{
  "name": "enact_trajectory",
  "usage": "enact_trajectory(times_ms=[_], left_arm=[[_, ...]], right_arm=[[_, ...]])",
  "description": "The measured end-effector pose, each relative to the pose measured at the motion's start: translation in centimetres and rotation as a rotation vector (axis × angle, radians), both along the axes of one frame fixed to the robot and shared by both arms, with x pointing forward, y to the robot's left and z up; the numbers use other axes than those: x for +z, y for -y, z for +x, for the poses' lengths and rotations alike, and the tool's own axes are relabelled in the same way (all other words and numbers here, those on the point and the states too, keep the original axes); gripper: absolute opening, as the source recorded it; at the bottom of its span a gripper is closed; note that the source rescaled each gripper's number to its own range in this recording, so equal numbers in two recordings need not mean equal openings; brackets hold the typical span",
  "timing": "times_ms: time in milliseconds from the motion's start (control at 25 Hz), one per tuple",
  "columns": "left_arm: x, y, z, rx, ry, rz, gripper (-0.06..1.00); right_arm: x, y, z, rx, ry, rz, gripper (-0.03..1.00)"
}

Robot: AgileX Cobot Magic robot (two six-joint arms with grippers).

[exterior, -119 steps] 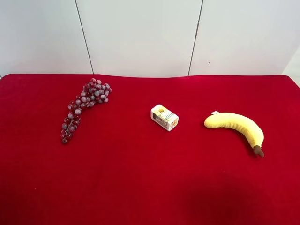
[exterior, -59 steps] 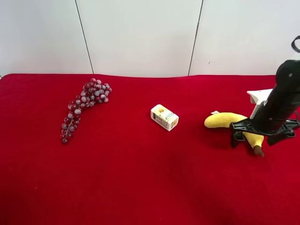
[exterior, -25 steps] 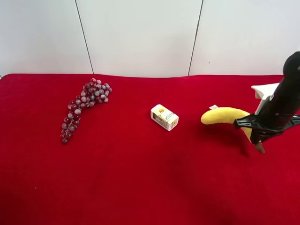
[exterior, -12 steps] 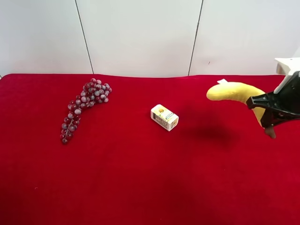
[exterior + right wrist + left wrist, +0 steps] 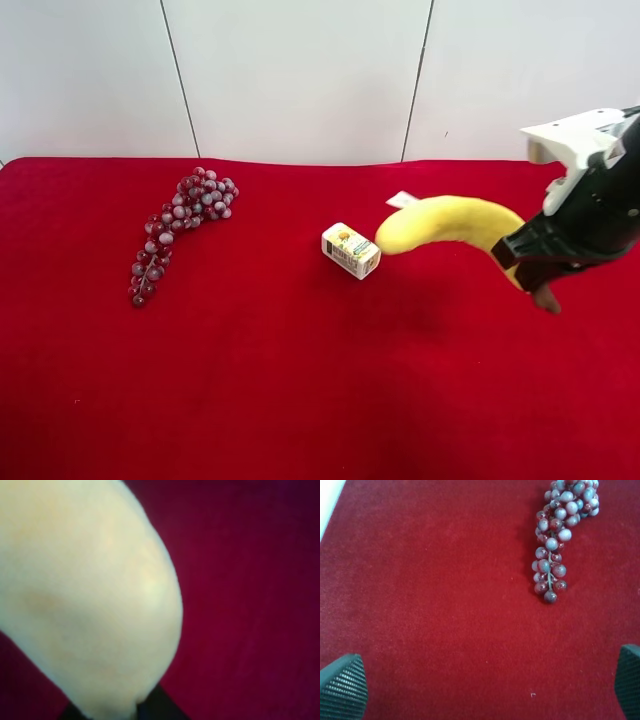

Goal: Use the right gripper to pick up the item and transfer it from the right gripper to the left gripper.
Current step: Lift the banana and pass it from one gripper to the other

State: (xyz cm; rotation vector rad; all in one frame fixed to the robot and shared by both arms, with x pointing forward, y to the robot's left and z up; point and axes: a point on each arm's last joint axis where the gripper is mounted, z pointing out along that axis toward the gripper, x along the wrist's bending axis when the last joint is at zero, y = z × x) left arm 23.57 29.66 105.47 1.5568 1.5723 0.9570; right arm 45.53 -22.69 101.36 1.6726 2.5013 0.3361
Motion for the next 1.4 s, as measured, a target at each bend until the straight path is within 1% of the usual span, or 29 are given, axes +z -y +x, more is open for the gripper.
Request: enact_trajectory(times_ms=[120, 200, 240, 320, 440, 600, 720, 840, 960, 1040, 1160, 1200, 1280, 1400], left_arm=[[0.5, 0.4, 1.4, -0.087, -0.095, 0.026, 1.0], [1.4, 0.9, 2.2, -0.179, -0.121, 0.01, 1.0], [2.0, 1.2, 2.5, -0.235, -0.124, 0.017, 1.0], [3.1, 1.5, 2.8, -0.348, -0.13, 0.056, 1.0], [4.3, 1.7, 3.5, -0.485, -0.186, 0.123, 0.99], [5.0, 2.4, 5.3, -0.634, -0.287, 0.209, 0.99], [5.2, 3.5, 6.8, -0.738, -0.353, 0.273, 0.99], [5.4, 4.9, 8.4, -0.822, -0.401, 0.366, 0.99], [5.9, 6.6, 9.7, -0.899, -0.415, 0.455, 0.99], [6.4, 7.8, 10.4, -0.942, -0.412, 0.507, 0.99], [6.9, 9.7, 11.3, -1.0, -0.402, 0.585, 0.99], [7.0, 10.2, 11.6, -1.012, -0.4, 0.603, 0.99], [7.1, 11.3, 12.0, -1.042, -0.396, 0.62, 0.99], [7.0, 12.6, 12.5, -1.064, -0.386, 0.619, 0.99]], right_arm=[[0.0, -1.2, -0.6, 0.076, -0.014, -0.008, 0.0], [0.0, -1.8, -0.9, 0.121, -0.012, -0.012, 0.0], [0.0, -2.2, -1.0, 0.146, -0.012, -0.014, 0.0], [0.0, -2.9, -1.4, 0.197, -0.01, -0.018, 0.0], [-0.1, -3.9, -2.0, 0.269, -0.012, -0.024, 0.0], [0.0, -5.2, -3.0, 0.394, -0.034, -0.045, 0.0], [1.2, -6.3, -3.2, 0.454, -0.013, -0.04, 0.0], [3.3, -7.4, -2.8, 0.495, 0.044, -0.02, 0.0], [5.2, -8.6, -2.6, 0.532, 0.1, -0.002, 0.0], [5.9, -9.5, -2.6, 0.562, 0.122, 0.007, 0.0], [6.0, -10.6, -2.4, 0.584, 0.115, 0.015, 0.0], [5.9, -10.7, -2.3, 0.586, 0.109, 0.014, 0.0], [5.7, -10.9, -2.3, 0.586, 0.1, 0.015, 0.0], [5.7, -10.9, -2.3, 0.583, 0.1, 0.02, 0.0]])
